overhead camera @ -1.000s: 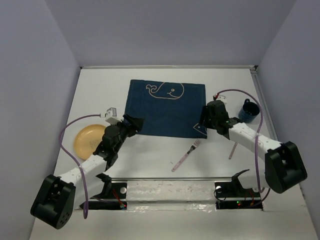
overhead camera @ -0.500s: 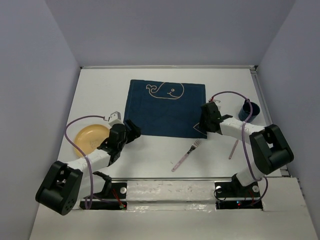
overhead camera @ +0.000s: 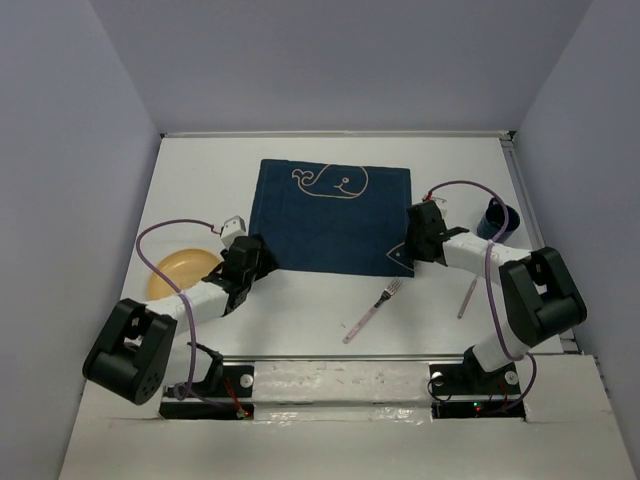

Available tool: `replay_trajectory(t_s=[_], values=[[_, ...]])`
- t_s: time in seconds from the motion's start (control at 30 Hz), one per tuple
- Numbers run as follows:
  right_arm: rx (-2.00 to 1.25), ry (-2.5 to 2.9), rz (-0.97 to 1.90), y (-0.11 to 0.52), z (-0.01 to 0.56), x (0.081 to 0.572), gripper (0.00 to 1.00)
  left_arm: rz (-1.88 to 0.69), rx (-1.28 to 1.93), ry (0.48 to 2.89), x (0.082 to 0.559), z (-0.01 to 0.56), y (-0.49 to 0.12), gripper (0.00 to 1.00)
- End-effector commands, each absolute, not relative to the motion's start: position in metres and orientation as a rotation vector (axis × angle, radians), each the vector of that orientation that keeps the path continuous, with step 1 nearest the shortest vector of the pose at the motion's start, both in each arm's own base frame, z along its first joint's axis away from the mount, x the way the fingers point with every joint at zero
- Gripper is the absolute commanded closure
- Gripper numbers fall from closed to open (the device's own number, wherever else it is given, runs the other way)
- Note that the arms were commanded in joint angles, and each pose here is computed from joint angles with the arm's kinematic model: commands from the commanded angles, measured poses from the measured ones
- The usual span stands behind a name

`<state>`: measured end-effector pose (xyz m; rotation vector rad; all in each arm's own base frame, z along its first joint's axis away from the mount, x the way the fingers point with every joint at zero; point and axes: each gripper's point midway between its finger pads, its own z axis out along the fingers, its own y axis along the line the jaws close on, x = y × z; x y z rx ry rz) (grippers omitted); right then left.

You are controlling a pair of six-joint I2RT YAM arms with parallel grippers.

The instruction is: Set the dinner table for one person

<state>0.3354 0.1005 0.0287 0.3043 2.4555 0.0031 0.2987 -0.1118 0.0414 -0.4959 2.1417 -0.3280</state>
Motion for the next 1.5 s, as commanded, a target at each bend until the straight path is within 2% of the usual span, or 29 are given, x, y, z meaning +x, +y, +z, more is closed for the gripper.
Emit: replay_trajectory(t_s=[0.0, 0.07, 0.17, 0.2, 0.3, 0.33, 0.37, 0.4, 0.7, 1.27, 1.37, 1.47], values=[[0.272, 2.408, 0.094, 0.114, 0.044, 0.359, 0.54, -0.267, -0.485, 2.153, 0.308, 0.043, -0.109, 0.34], [0.253, 2.406, 0.134, 0.120, 0.046, 0.361, 0.54, -0.238, -0.508, 2.141, 0.309, 0.043, -0.103, 0.35], [0.226, 2.429, 0.182, 0.129, 0.039, 0.361, 0.60, -0.222, -0.519, 2.145, 0.311, 0.040, -0.102, 0.36], [0.226, 2.440, 0.174, 0.128, 0.034, 0.361, 0.65, -0.211, -0.515, 2.164, 0.311, 0.037, -0.103, 0.34], [0.241, 2.446, 0.179, 0.126, 0.029, 0.361, 0.75, -0.189, -0.499, 2.211, 0.313, 0.028, -0.106, 0.37], [0.236, 2.453, 0.184, 0.127, 0.025, 0.361, 0.85, -0.184, -0.495, 2.218, 0.313, 0.027, -0.106, 0.41], [0.237, 2.456, 0.185, 0.125, 0.023, 0.362, 0.93, -0.184, -0.498, 2.214, 0.314, 0.028, -0.106, 0.52], [0.229, 2.461, 0.182, 0.125, 0.021, 0.362, 0.99, -0.184, -0.498, 2.214, 0.313, 0.028, -0.106, 0.57], [0.237, 2.395, 0.126, 0.102, 0.043, 0.372, 1.00, -0.180, -0.459, 2.268, 0.312, 0.023, -0.111, 1.00], [0.270, 2.359, 0.038, 0.082, 0.067, 0.373, 1.00, -0.379, -0.405, 2.298, 0.273, 0.029, -0.143, 1.00], [0.258, 2.375, 0.064, 0.086, 0.069, 0.370, 0.91, -0.377, -0.413, 2.267, 0.275, 0.042, -0.140, 0.63], [0.279, 2.363, 0.050, 0.082, 0.076, 0.367, 0.75, -0.387, -0.409, 2.210, 0.281, 0.065, -0.139, 0.42]])
